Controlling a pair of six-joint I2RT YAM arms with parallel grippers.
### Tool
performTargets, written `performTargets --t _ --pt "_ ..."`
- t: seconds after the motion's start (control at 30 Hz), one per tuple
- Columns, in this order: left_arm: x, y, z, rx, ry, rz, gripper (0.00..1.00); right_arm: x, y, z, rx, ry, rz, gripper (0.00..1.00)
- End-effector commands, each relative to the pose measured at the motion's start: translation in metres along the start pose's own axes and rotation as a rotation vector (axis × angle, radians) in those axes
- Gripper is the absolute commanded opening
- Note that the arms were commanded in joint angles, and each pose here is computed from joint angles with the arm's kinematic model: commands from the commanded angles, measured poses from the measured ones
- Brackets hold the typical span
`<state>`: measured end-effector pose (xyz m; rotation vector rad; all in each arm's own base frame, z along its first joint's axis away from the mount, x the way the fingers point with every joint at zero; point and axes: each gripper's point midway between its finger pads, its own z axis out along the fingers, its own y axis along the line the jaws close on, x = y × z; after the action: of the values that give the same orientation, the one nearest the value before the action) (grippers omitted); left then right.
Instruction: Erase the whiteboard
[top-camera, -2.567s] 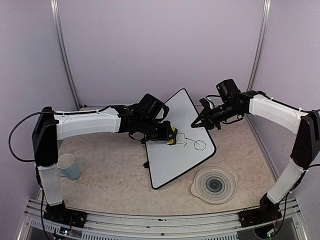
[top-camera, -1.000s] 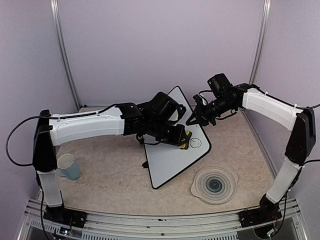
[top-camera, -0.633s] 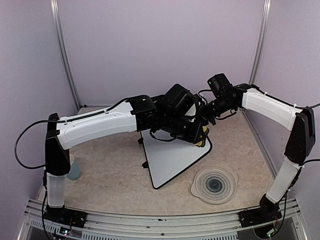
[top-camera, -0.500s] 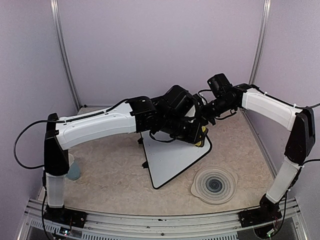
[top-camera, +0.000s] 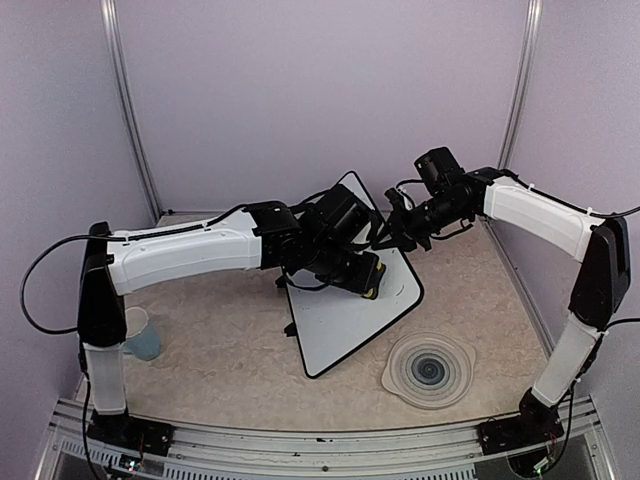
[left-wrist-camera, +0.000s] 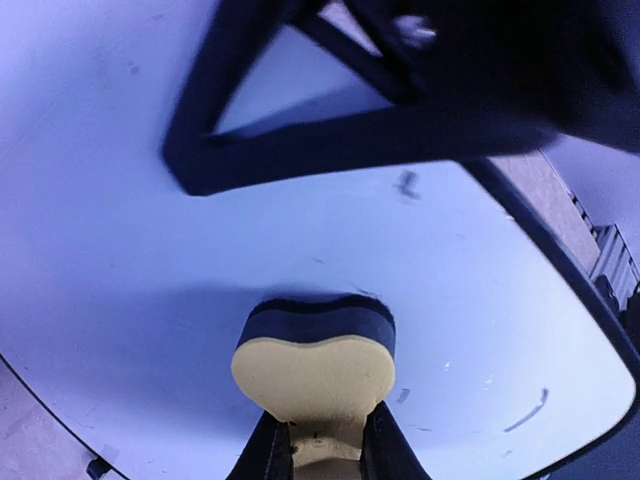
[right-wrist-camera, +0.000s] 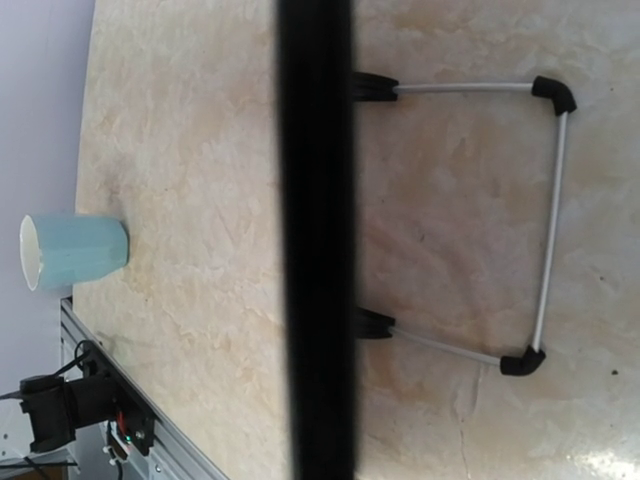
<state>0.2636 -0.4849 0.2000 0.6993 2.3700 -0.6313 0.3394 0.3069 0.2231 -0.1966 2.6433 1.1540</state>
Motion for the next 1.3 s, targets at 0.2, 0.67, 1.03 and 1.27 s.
performTargets --t 0.2,0.67,1.03,1.27 --pt "0.052 -0.099 0.014 0.284 0.150 0.287 0.00 -0.002 0.032 0.021 -0.103 -0.009 -0.068 0.00" --pt "0.027 0.044 0.014 -0.175 0.167 0.212 0.00 -0.002 0.030 0.023 -0.099 -0.007 -0.060 0.00" --pt "0.041 -0.072 0.008 0.105 0.112 0.463 0.00 -0.004 0.031 0.025 -0.104 -0.006 -0.063 0.00" --pt "0.060 -0.082 0.019 0.097 0.151 0.522 0.00 -0.004 0.030 0.026 -0.101 -0.005 -0.058 0.00"
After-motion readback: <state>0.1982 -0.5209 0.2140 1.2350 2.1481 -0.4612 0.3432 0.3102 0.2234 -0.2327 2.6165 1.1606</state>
